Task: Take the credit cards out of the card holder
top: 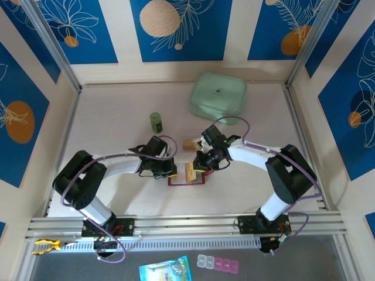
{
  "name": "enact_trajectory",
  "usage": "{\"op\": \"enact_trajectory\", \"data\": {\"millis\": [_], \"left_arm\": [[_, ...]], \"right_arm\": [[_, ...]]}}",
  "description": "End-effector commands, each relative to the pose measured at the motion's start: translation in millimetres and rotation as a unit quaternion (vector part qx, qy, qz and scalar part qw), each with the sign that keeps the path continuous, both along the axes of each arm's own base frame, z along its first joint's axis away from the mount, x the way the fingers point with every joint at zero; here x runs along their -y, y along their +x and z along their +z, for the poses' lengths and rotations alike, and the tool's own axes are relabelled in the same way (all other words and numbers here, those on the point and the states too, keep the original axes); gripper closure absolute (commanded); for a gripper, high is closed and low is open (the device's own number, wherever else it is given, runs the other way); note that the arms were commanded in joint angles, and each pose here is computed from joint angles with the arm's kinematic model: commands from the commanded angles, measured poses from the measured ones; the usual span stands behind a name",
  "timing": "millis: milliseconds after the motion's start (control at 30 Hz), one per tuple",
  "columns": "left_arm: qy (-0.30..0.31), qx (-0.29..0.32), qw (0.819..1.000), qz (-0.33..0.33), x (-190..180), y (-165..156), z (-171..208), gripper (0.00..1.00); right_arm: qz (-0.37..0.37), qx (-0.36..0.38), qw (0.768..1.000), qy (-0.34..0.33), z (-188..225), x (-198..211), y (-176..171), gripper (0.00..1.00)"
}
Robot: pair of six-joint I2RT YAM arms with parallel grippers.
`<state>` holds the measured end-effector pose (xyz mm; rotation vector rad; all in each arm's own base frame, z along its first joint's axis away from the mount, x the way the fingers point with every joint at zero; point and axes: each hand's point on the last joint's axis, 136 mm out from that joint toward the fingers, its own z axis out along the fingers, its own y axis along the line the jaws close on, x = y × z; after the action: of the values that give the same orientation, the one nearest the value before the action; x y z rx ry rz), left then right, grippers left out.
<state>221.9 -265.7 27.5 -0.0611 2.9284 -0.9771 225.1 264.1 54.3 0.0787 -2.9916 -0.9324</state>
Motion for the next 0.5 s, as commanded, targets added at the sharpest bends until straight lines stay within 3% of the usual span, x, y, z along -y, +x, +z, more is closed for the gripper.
{"op": "enact_trajectory", "data": {"millis": [0, 467], "left_arm": [[0.028, -0.015, 0.999, -0.004, -9.1, -8.8, -10.0, 0.99], [0.027, -0.016, 0.999, -0.005, -7.7, -8.0, -10.4, 0.99]], "right_arm": [[0.009, -0.004, 1.0, 0.001, 3.8, -3.5, -2.3, 0.89], [-0.005, -0.017, 1.0, 0.007, 1.8, -8.4, -8.1, 0.85]]}}
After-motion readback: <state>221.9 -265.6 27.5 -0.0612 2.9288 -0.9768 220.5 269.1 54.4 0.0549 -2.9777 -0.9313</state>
